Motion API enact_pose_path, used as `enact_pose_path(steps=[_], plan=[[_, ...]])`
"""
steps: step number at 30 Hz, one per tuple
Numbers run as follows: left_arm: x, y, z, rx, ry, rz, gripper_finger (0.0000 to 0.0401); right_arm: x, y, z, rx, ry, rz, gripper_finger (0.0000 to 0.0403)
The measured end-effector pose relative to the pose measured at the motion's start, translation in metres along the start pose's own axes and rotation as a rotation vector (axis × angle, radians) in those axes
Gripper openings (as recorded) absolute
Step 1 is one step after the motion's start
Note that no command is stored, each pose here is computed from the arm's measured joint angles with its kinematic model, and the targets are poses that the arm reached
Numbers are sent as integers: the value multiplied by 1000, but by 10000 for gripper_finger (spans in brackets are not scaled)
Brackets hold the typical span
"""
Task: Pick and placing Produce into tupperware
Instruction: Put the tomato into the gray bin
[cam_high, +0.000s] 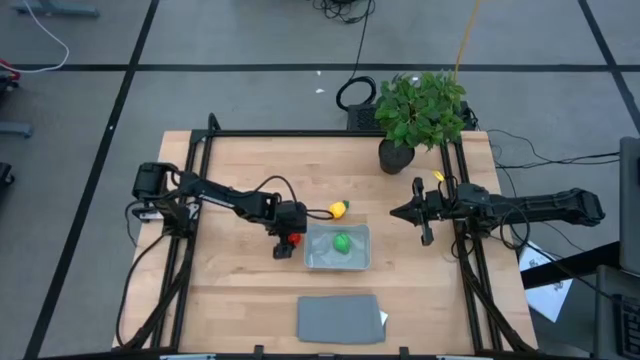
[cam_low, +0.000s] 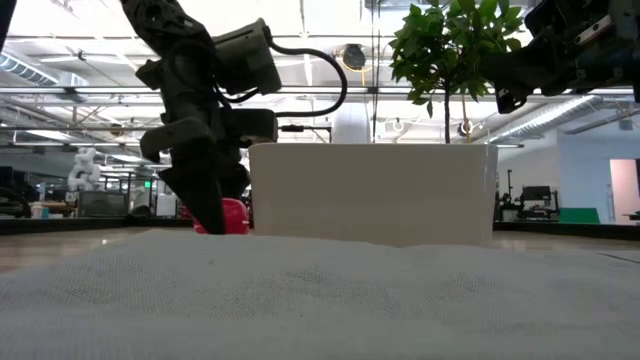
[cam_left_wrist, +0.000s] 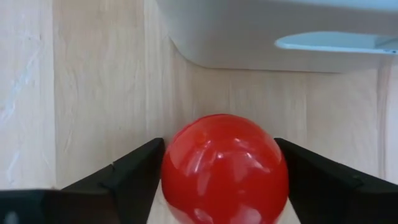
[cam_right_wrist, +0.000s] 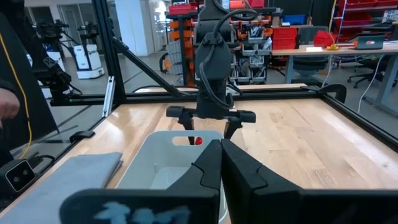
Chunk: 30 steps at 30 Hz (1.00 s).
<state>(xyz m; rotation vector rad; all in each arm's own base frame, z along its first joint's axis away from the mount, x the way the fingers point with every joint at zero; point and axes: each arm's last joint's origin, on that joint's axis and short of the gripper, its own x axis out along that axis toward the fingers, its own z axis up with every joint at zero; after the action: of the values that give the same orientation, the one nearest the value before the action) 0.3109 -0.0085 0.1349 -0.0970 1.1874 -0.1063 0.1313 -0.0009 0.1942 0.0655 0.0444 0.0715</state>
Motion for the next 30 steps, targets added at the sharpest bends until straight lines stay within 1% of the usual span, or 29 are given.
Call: enact_pose_path(steps=[5, 7, 10, 15, 17, 20, 23, 25, 27, 30], plan=[[-2, 0, 0, -1, -3, 4, 252, 0, 0, 0, 0, 0, 0, 0], [-3, 0, 0, -1, -2, 3, 241, 0, 0, 0, 0, 0, 0, 0], [-6, -1, 0, -5, 11, -3, 242, 0, 0, 0, 0, 0, 0, 0], [-9, -1, -2, -2, 26, 0, 278, 0, 0, 0, 0, 0, 0, 0], [-11, 0, -1, 2, 21, 13, 284, 0, 0, 0, 0, 0, 0, 0], [-16, 2, -2, -1, 19, 23, 278, 0, 0, 0, 0, 0, 0, 0], [-25, 5, 3, -2, -19, 29, 264, 0, 0, 0, 0, 0, 0, 0], [-33, 7, 0, -6, -3, 35, 255, 0, 0, 0, 0, 1, -1, 0], [-43, 8, 5, -5, -52, 39, 251, 0, 0, 0, 0, 1, 0, 0], [-60, 11, 4, -14, -76, 49, 254, 1, 0, 0, 0, 1, -1, 0]])
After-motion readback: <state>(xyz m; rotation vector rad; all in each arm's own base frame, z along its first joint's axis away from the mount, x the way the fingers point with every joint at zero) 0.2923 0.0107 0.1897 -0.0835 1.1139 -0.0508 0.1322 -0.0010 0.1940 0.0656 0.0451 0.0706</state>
